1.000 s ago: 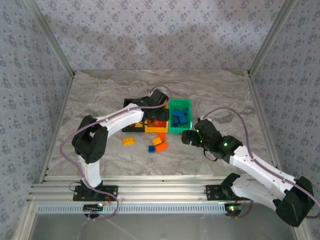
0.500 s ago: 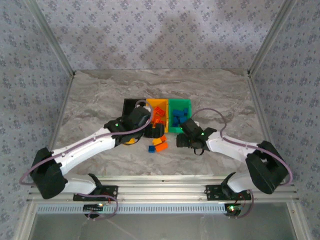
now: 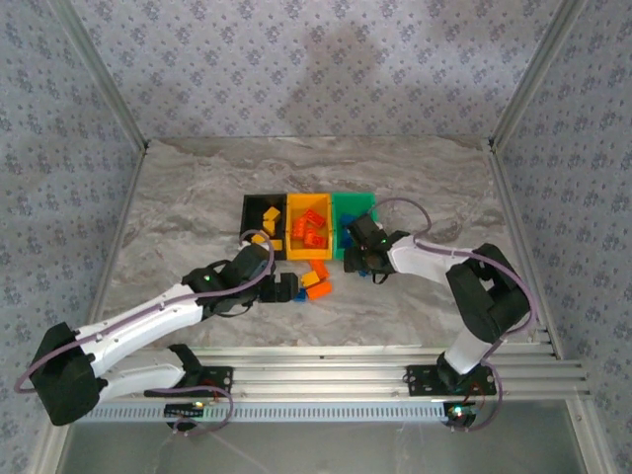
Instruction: Sort the legos into containers by color
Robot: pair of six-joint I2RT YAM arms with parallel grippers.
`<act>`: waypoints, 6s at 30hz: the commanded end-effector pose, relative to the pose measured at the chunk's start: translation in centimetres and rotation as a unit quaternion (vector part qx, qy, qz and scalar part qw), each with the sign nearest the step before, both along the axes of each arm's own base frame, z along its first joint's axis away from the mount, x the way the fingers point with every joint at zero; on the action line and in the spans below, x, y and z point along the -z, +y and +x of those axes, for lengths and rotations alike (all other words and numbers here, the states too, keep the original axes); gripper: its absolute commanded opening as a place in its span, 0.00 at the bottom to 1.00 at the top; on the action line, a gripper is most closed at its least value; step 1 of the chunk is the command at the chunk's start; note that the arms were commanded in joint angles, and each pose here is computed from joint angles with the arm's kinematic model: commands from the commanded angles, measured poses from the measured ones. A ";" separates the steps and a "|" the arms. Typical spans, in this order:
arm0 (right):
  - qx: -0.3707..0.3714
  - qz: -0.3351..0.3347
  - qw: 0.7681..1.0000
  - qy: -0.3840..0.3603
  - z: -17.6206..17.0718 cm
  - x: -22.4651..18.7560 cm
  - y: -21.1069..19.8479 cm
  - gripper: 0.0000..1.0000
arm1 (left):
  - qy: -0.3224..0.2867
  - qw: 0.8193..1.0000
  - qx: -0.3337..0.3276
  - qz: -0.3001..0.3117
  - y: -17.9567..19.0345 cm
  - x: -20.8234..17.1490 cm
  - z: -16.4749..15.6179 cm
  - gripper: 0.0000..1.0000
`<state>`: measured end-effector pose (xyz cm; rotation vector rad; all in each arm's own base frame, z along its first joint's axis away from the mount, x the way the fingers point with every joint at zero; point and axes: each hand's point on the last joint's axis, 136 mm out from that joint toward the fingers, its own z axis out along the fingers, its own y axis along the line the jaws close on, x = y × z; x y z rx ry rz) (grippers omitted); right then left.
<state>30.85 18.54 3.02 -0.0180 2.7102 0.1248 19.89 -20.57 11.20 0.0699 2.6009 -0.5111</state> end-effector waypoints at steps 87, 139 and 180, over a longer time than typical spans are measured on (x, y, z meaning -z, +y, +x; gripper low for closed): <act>-0.005 0.093 0.983 -0.161 1.4 -14.6 2.2 0.87 | 0.104 0.981 -0.060 0.154 6.3 11.4 4.6 0.61; -0.115 0.103 0.986 -0.068 -5.2 -6.9 9.8 0.83 | -0.096 0.992 -0.056 -0.067 0.1 -9.7 12.0 1.00; -0.295 -0.018 0.955 0.018 -11.0 -0.7 15.2 0.81 | -0.002 0.990 -0.136 -0.048 9.1 0.6 0.7 1.00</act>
